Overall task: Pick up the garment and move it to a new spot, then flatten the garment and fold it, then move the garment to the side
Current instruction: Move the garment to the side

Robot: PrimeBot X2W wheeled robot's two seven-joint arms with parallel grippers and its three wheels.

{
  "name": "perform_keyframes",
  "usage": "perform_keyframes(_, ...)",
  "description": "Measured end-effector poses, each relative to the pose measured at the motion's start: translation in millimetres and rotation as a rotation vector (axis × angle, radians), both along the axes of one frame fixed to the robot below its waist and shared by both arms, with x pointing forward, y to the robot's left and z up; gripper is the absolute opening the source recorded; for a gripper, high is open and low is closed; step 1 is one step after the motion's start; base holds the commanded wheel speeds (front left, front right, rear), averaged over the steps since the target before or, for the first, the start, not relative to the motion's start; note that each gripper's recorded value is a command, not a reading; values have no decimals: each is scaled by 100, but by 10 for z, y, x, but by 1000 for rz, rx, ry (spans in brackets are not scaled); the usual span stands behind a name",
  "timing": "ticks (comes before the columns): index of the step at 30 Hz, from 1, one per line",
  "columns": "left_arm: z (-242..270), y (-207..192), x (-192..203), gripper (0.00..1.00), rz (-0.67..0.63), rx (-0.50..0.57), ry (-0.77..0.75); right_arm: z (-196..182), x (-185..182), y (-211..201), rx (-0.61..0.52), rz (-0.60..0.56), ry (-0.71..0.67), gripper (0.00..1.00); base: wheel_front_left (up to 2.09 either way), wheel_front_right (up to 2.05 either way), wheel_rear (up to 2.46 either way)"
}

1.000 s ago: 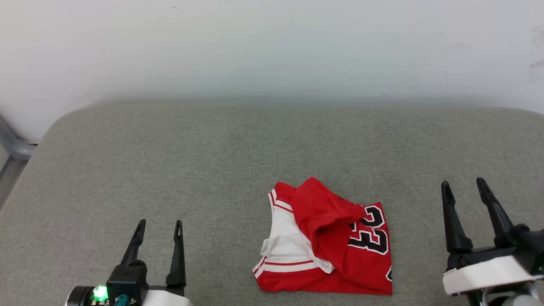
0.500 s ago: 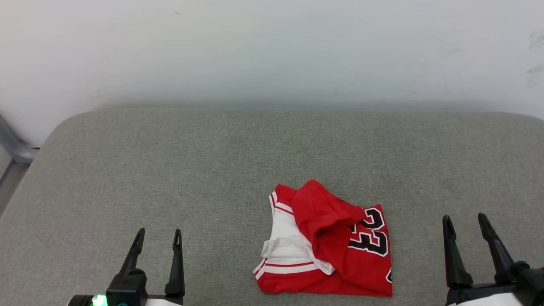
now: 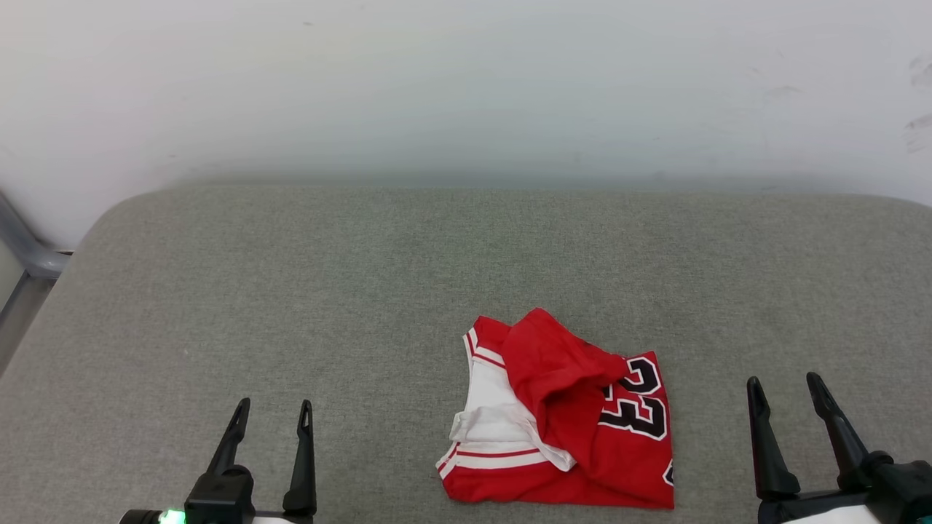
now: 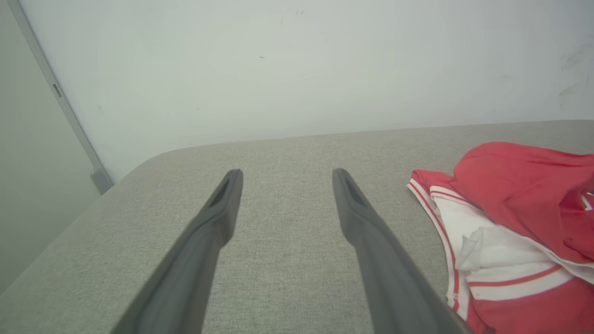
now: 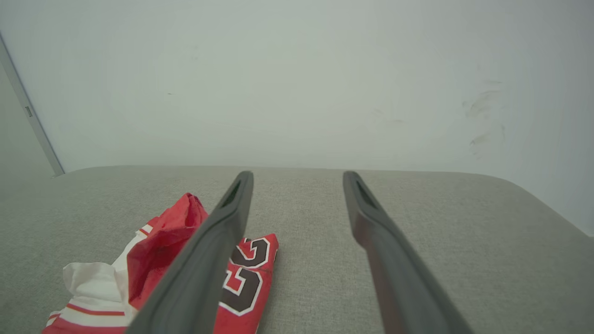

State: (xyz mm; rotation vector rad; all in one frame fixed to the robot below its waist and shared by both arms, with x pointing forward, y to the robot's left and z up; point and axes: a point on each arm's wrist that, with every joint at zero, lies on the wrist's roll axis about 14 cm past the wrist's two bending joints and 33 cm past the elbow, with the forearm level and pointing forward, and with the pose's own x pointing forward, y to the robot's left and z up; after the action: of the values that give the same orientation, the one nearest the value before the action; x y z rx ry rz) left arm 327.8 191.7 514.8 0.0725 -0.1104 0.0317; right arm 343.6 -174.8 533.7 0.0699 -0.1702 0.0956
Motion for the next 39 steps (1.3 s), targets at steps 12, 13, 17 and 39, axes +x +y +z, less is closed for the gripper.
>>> perform_keyframes(12, -39, 4, 24, 100, 1, 3, 13, 687, 336, -373, -54, -50, -193, 100, 0, 0, 0)
perform_keyframes(13, -41, 3, 28, 100, 0, 3, 14, 780, 392, -391, -53, -44, -204, 100, 0, 0, 0)
perform_keyframes(17, -49, -6, 56, 100, -5, 3, 17, 1041, 652, -368, -70, 29, -180, 100, 0, 0, 0)
perform_keyframes(39, -141, 59, 178, 100, 19, -11, 50, -822, 552, 293, -52, 478, 1019, 100, 0, 0, 0)
